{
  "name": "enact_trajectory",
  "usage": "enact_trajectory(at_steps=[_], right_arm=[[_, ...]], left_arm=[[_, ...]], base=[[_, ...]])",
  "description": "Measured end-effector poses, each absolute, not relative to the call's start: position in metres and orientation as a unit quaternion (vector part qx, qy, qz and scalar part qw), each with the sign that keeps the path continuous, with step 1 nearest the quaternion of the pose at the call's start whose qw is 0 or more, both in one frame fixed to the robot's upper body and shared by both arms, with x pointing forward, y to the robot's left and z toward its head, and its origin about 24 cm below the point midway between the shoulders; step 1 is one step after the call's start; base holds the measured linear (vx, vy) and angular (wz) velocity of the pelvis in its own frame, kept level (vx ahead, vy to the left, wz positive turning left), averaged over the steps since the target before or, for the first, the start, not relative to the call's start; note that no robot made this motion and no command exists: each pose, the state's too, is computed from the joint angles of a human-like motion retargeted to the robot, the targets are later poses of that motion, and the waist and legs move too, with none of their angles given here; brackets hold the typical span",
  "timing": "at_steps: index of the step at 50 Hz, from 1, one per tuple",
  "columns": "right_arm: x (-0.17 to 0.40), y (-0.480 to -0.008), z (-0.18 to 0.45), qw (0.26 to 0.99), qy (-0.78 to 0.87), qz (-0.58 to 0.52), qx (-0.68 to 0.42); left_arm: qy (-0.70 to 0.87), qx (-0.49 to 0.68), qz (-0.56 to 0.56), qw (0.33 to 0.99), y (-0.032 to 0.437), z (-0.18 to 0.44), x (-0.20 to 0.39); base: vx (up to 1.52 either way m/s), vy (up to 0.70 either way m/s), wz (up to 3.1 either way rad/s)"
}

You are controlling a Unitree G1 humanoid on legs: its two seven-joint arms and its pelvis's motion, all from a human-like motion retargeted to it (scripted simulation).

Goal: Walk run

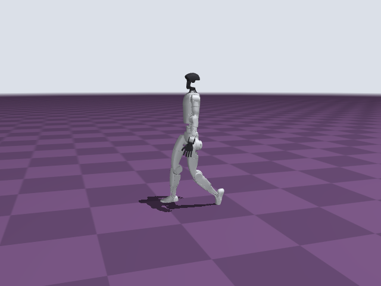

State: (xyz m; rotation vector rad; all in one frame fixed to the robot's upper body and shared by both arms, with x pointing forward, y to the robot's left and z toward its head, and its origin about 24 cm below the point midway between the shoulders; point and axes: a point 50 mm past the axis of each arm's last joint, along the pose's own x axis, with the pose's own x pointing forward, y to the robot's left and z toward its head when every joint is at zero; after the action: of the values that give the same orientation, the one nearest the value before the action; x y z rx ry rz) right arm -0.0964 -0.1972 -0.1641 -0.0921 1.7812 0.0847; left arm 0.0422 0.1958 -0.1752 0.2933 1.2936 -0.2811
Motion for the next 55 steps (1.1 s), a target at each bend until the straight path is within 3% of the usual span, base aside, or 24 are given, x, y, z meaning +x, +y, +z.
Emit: enact_trajectory(at_steps=[5,14,22,27,30,38,45,51,55], right_arm=[[-0.035,-0.223,-0.171,0.694,0.720,-0.009,-0.022],[0.074,-0.274,-0.151,0.823,0.550,0.004,-0.138],[0.087,-0.283,-0.144,0.837,0.521,-0.006,-0.166],[0.041,-0.240,-0.165,0.805,0.579,0.050,-0.120],[0.009,-0.215,-0.173,0.767,0.630,0.089,-0.089],[-0.088,-0.154,-0.170,0.655,0.739,0.153,-0.031],[-0.156,-0.128,-0.148,0.533,0.824,0.190,0.019],[-0.176,-0.134,-0.137,0.460,0.866,0.189,0.052],[-0.155,-0.147,-0.146,0.502,0.847,0.163,0.060]], left_arm=[[0.707,0.118,-0.159,0.679,0.180,-0.176,-0.047],[0.819,0.083,-0.136,0.551,0.181,-0.144,-0.163],[0.880,-0.057,0.001,0.472,0.159,-0.120,-0.213],[0.851,-0.129,0.042,0.507,0.151,-0.129,-0.197],[0.823,-0.116,0.020,0.556,0.163,-0.149,-0.151],[0.563,0.101,-0.104,0.814,0.196,-0.171,0.071],[0.351,0.226,-0.133,0.899,0.224,-0.110,0.209],[0.377,0.243,-0.118,0.886,0.240,-0.115,0.196],[0.499,0.190,-0.108,0.839,0.229,-0.153,0.122]], base=[[0.93,-0.35,0.78],[0.91,-0.35,0.06],[1.16,-0.22,-0.25],[1.49,-0.09,0.82],[1.34,-0.11,1.70],[1.07,-0.10,1.23],[0.99,-0.43,1.42],[1.26,-0.68,-0.15],[1.29,-0.65,0.35]])
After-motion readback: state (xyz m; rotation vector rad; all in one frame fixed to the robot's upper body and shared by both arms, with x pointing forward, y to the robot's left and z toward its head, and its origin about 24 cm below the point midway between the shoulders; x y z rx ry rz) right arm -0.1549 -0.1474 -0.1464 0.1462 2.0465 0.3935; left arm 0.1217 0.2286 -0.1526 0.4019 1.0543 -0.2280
